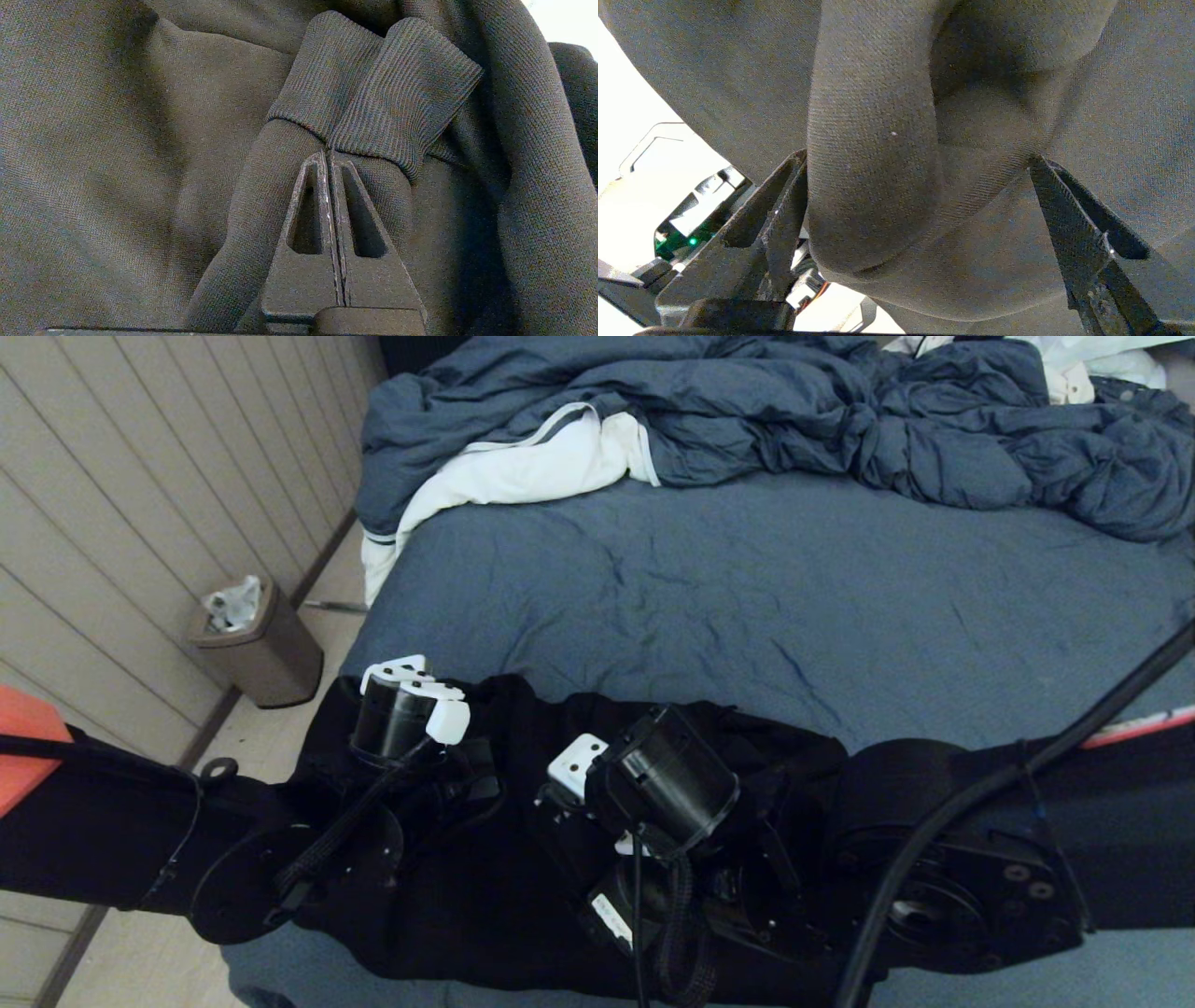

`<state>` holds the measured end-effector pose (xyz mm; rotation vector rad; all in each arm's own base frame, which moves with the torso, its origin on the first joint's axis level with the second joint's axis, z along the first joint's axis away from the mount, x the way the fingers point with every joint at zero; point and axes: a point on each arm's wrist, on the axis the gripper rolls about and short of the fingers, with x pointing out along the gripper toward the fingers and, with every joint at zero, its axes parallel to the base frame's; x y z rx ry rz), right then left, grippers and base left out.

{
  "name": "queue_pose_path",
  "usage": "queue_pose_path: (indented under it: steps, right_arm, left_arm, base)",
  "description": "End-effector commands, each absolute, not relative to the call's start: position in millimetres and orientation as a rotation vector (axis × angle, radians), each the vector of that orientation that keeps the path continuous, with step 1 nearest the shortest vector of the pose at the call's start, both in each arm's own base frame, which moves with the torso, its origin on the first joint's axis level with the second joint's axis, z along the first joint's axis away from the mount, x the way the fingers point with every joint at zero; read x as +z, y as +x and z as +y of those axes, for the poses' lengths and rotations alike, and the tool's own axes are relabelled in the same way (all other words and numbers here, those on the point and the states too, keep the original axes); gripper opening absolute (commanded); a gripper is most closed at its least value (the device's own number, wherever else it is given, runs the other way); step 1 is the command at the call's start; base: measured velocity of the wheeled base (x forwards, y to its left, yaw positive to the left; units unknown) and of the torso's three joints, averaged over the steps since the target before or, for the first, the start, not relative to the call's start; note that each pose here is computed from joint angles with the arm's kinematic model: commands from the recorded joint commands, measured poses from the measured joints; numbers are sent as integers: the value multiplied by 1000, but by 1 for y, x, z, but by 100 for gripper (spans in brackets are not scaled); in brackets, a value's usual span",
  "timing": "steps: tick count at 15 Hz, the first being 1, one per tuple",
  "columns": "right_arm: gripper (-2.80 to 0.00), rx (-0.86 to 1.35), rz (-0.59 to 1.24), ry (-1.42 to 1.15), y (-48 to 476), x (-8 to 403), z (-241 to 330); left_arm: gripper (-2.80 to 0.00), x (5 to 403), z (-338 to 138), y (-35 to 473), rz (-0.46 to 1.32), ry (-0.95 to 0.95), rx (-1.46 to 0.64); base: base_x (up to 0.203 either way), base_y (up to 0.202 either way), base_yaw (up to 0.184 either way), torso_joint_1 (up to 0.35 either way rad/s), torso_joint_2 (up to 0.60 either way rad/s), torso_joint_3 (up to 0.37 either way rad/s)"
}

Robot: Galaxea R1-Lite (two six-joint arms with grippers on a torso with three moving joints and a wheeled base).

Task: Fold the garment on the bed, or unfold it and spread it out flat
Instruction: Unfold the black sweatshirt

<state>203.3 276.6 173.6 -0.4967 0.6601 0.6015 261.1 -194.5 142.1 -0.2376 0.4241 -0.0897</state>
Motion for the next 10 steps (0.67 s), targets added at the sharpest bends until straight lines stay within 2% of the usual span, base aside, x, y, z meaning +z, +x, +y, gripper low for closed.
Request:
queue_pose_path:
  steps: [1, 7, 8, 10]
  right_arm:
    - [0, 602, 661, -502, 203, 173, 276]
    - [0, 593, 662, -499, 203, 173, 277]
    - [-280, 596, 676, -522, 201, 167, 274]
    - [-280, 606, 650, -498, 204, 172, 277]
  left_arm:
    - [-280, 142, -195, 261, 421, -241, -87]
    - [-280, 142, -195, 262, 422, -241, -87]
    - [-280, 141, -195, 262, 424, -239, -86]
    - [-280, 140, -196, 262, 427, -237, -87]
  base:
    - [0, 0, 0, 0, 0, 0]
    - [0, 0, 0, 0, 0, 0]
    - [0, 0, 0, 0, 0, 0]
    - [0, 0, 0, 0, 0, 0]
